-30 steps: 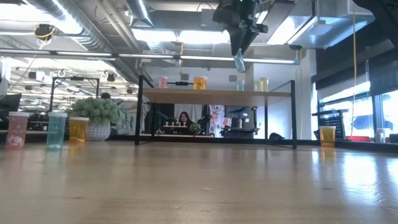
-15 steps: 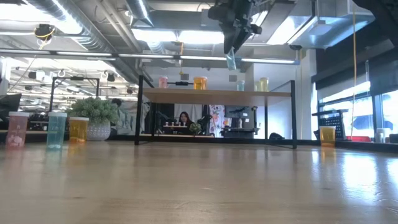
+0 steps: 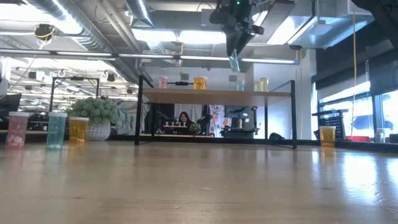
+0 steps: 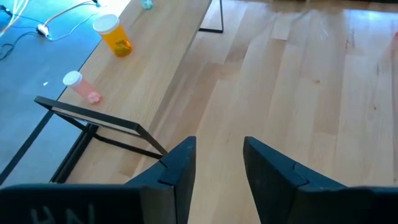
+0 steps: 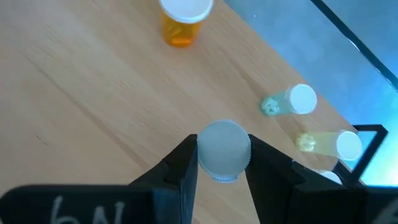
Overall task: Pick and place medicine bottles onto shelf by color
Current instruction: Put the bottom blue medicine bottle on the shelf
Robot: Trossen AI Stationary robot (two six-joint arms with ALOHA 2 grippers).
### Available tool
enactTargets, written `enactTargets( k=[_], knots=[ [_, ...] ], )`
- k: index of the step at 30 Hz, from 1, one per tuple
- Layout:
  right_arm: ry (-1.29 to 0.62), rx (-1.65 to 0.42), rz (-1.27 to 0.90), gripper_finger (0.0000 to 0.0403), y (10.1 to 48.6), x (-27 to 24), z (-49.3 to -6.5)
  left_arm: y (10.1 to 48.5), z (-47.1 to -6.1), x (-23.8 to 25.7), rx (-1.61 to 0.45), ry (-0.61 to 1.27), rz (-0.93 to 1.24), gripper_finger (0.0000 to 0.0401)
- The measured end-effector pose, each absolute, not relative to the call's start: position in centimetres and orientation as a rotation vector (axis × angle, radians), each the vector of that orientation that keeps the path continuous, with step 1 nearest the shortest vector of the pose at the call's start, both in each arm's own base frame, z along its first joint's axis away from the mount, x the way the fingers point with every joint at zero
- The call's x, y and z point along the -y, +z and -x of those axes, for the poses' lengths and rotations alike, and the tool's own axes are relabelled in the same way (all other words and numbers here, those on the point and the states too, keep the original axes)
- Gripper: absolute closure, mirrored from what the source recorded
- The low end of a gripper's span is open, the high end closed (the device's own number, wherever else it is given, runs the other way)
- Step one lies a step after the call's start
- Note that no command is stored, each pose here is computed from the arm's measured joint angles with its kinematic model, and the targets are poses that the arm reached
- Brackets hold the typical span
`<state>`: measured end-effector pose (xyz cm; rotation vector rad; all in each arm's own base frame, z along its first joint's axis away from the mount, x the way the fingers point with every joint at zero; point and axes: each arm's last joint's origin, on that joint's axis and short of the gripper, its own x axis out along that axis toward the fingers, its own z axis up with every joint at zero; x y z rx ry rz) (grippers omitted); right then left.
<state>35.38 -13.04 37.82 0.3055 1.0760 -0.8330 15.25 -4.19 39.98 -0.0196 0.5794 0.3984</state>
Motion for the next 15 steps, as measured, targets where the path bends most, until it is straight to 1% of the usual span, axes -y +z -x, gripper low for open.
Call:
enactTargets(
  k=[15],
  knots=[
    [-0.859,-1.133,-0.302,0.0284,36.9,13.8,-35.2,40.0,-15.3,4.2,-0.584,0.390,0.015,0.0273]
  ],
)
